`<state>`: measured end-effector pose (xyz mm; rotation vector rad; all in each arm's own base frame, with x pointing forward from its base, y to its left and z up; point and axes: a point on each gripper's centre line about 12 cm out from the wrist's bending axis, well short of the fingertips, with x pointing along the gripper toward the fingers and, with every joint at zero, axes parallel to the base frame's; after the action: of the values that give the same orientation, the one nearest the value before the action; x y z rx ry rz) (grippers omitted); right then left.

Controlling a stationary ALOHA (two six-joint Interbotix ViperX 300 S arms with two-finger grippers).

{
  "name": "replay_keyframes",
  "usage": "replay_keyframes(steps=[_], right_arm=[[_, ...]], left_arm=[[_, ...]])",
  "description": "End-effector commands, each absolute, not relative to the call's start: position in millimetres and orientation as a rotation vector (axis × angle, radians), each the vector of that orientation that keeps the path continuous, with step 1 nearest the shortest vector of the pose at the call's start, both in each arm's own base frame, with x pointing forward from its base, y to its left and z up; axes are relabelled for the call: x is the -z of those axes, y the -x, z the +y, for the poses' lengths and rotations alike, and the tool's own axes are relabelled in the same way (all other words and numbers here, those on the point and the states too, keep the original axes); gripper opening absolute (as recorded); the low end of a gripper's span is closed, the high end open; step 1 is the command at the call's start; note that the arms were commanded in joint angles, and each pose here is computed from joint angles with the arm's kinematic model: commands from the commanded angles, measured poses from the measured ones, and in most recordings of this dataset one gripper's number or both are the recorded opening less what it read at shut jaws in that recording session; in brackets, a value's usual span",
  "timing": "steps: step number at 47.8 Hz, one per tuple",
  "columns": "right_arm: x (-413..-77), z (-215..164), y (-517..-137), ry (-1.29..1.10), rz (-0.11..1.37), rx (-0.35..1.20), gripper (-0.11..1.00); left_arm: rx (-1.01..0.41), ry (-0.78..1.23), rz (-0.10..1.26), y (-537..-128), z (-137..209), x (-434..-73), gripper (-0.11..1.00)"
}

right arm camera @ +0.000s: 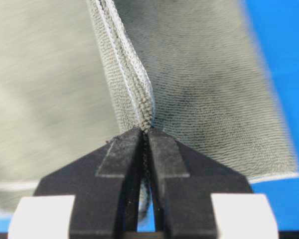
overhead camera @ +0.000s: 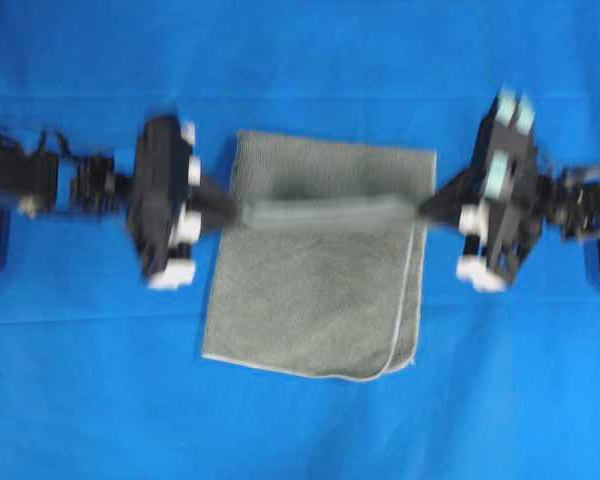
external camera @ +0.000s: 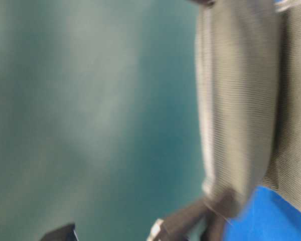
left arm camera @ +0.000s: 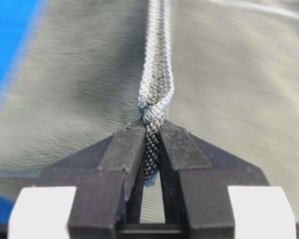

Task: Fold a large towel.
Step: 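Fold the far end toward the near end with both grippers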

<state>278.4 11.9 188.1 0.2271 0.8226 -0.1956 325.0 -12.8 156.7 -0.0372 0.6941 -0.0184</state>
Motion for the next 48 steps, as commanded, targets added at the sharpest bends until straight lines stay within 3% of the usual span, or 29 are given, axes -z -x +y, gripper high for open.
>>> replay_keyframes(steps=[1,21,36,43,48], right_arm=[[-179,33,-280,-0.242,0.874,0.163,0.04],[-157,120,-320,-0.242,0.971,0.023,0.04],[-153,126,-322,-0.304,0.983,0.044,0.04],[-154,132,-329,-0.311,0.965,0.022,0.07],[-156,136,-331,-0.307,0.957,0.009,0.36]], left_arm=[[0.083,0.043,0.749,-316,-39,-145,0.05],[0.189,0.112,0.872,-311,-104,-109,0.05],[0.188,0.107,0.882,-311,-104,-105,0.06],[0.191,0.105,0.877,-312,-105,-106,0.27],[0.194,0.104,0.871,-314,-106,-110,0.45]])
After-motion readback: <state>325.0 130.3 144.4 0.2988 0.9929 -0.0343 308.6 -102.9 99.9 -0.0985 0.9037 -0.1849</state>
